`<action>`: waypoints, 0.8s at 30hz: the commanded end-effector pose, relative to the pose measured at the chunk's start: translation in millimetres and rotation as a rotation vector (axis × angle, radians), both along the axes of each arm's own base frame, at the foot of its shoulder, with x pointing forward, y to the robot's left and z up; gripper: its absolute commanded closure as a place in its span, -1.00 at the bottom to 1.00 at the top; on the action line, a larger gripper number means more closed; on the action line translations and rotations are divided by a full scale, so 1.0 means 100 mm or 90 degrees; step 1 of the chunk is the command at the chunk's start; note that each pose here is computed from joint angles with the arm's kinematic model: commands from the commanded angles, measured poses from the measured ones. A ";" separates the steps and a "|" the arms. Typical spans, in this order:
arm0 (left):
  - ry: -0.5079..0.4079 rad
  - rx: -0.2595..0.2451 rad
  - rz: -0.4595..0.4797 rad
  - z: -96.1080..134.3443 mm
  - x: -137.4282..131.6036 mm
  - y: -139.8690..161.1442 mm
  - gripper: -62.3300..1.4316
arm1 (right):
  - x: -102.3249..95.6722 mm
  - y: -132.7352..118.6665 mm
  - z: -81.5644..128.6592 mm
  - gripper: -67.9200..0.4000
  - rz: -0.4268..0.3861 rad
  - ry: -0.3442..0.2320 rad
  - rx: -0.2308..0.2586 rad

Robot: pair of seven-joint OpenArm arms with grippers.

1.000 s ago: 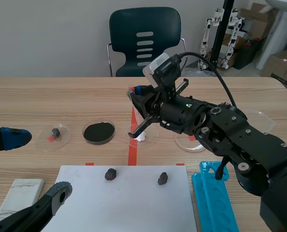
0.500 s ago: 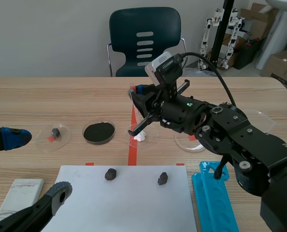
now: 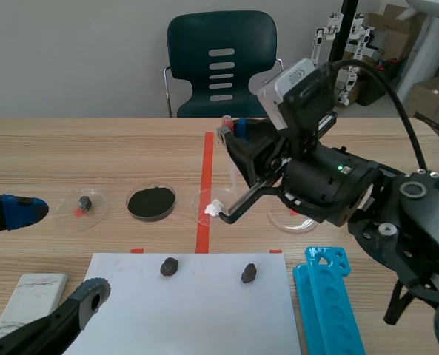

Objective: Squeeze the dropper onto the mineral

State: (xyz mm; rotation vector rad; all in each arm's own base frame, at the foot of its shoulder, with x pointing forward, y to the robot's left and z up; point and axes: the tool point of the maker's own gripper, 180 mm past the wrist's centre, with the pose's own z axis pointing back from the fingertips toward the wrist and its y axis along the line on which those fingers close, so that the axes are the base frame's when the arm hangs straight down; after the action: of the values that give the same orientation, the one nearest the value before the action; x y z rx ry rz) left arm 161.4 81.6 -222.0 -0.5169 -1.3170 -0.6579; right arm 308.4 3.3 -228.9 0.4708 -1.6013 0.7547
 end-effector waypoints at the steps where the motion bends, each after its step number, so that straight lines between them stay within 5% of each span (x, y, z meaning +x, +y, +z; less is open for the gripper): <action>1: -0.010 -0.016 0.000 0.07 0.01 -0.02 -0.98 | -0.08 -0.09 0.07 0.87 -0.013 -0.009 0.010; 14: -0.010 -0.016 0.000 0.07 0.01 -0.02 -0.98 | -1.00 -0.44 0.08 0.87 -0.075 0.073 -0.011; 24: -0.010 -0.016 0.000 0.07 0.01 -0.02 -0.98 | -1.34 -0.62 0.35 0.96 -0.092 0.056 -0.003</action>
State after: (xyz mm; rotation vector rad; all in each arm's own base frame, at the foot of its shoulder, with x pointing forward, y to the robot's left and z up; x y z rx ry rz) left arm 161.4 81.6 -222.1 -0.5168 -1.3166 -0.6579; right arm 172.1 -58.6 -205.7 0.3696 -1.4874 0.6203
